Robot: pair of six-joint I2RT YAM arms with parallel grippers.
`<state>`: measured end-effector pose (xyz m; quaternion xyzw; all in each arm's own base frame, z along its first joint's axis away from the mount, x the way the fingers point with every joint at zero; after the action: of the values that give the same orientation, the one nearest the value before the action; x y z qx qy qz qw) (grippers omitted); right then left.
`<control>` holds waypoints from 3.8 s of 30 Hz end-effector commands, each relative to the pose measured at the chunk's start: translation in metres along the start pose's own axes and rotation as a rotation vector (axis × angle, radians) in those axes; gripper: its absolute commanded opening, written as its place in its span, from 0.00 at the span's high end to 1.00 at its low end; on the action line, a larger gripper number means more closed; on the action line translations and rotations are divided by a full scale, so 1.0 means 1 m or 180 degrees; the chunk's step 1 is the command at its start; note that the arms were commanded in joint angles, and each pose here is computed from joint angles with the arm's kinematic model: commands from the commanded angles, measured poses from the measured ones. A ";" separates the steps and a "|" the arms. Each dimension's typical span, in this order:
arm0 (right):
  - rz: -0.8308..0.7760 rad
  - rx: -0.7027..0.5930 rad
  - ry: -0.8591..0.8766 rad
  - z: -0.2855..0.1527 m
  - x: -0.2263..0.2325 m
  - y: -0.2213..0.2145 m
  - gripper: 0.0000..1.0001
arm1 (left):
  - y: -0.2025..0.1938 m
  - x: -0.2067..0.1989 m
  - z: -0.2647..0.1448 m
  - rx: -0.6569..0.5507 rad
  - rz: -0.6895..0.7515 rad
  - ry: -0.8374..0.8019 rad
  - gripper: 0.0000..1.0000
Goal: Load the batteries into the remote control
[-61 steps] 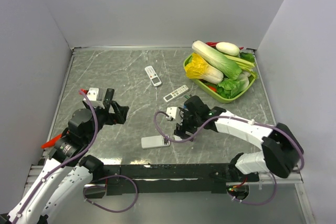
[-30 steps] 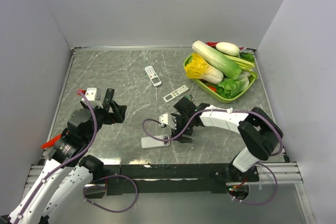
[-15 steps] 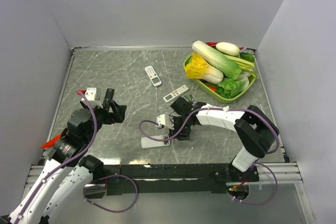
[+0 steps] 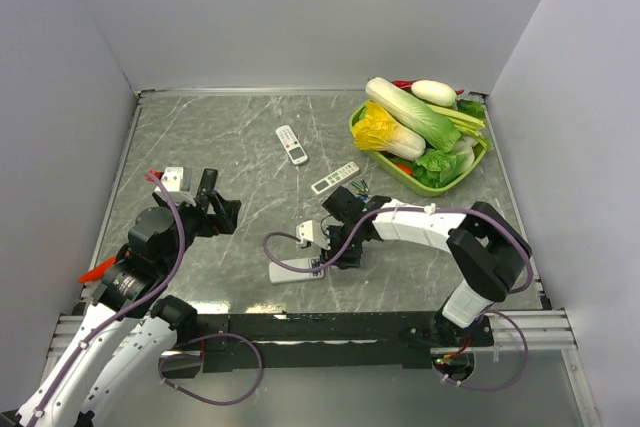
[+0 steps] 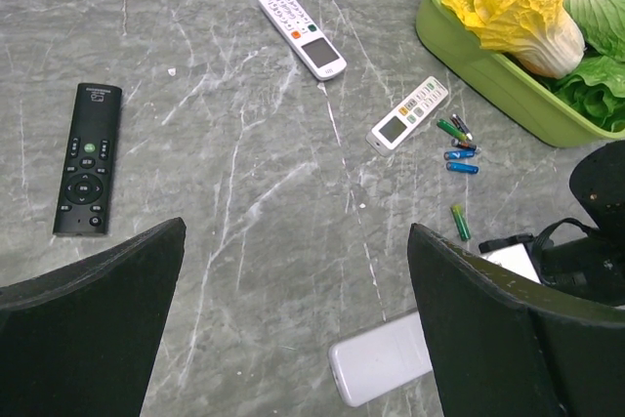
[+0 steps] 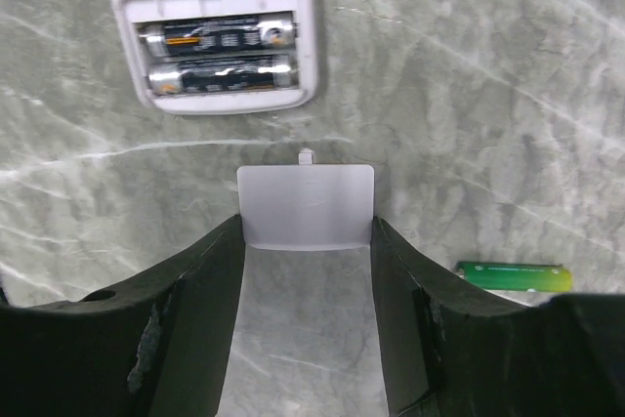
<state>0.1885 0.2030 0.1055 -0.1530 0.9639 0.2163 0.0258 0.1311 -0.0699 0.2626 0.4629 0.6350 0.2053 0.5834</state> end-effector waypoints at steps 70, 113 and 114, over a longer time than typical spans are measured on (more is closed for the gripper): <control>-0.0313 -0.0284 -0.0050 0.005 -0.005 0.060 0.55 | -0.173 0.034 0.046 0.2397 -0.1554 0.0897 0.48; -0.0006 -0.0121 -0.0019 0.013 0.005 0.054 0.45 | -0.174 0.030 0.043 0.2431 -0.1643 0.0783 0.54; -0.0011 -0.0126 -0.0042 0.013 0.003 0.054 0.44 | -0.174 0.030 0.044 0.2431 -0.1643 0.0783 0.54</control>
<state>0.1682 0.2505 0.1180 -0.1480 0.9600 0.2371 0.0174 0.1201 -0.1440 0.1011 0.4455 0.8186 -0.1365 0.3357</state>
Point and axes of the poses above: each gripper's point midway between its finger pads, its own z axis out along the fingers, its own x axis along the line the jaws close on, y = z × x, the point moved 10 cm from there along -z, back along the fingers, and after that the axes turned 15 degrees about -z, right-handed, at the moved point
